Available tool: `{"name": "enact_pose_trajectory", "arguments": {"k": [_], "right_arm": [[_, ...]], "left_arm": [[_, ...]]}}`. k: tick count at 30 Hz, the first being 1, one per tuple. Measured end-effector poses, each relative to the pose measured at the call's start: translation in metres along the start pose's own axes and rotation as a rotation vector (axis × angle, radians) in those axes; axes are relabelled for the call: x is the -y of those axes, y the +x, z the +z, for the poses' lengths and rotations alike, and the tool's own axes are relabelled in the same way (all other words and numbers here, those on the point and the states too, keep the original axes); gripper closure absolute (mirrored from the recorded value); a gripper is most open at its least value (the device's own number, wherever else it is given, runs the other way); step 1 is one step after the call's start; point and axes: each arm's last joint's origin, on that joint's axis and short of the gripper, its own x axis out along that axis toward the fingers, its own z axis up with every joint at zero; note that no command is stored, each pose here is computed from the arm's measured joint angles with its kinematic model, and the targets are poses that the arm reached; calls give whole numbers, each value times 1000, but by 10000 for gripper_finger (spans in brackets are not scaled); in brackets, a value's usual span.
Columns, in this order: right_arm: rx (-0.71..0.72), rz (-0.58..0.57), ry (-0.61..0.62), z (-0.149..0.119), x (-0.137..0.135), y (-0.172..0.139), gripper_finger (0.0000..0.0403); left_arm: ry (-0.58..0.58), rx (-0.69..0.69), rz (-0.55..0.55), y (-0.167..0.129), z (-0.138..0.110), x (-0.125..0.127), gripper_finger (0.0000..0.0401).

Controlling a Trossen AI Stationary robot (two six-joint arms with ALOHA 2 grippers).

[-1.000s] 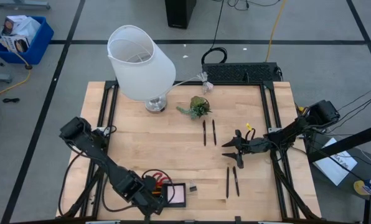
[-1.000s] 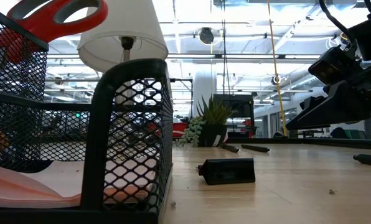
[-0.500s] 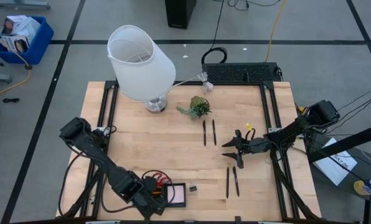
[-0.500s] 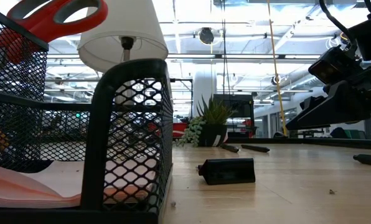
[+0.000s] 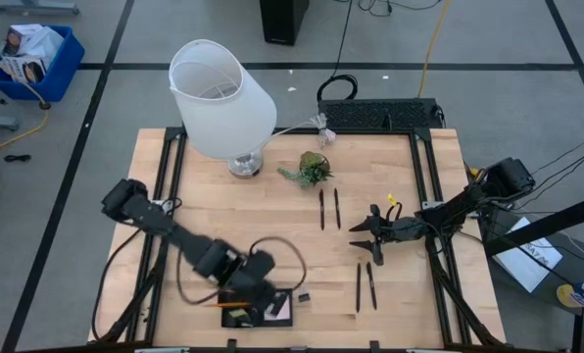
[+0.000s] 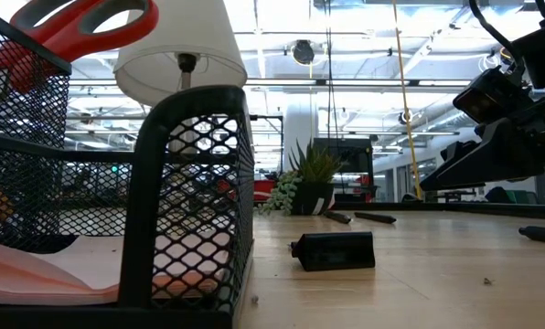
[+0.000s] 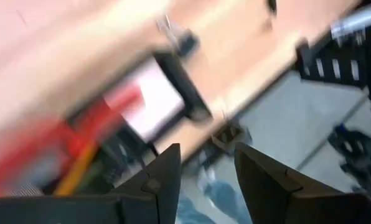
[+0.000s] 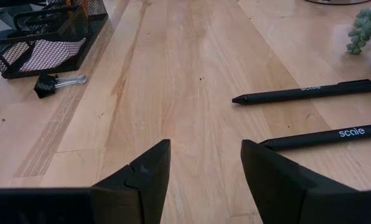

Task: Pick and place office supplies into organizer
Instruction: Put the black pen into the mesh desk organizer

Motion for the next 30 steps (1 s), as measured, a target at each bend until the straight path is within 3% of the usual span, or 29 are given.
{"name": "enact_pose_trajectory", "arguments": {"k": [3,8,15,20,30], "right_arm": [[0,0,0,0,0,0,211],[-6,-1,-2,-1,0,0,211],[-2,0,-1,0,0,0,211],[0,0,0,0,0,0,211],[0,0,0,0,0,0,211]], "left_arm": [[18,63,36,-3,31,0,249],[153,96,75,1,91,-2,249],[293,39,59,11,162,-3,249],[352,75,58,13,195,-5,249],[252,147,34,17,235,-16,249]]}}
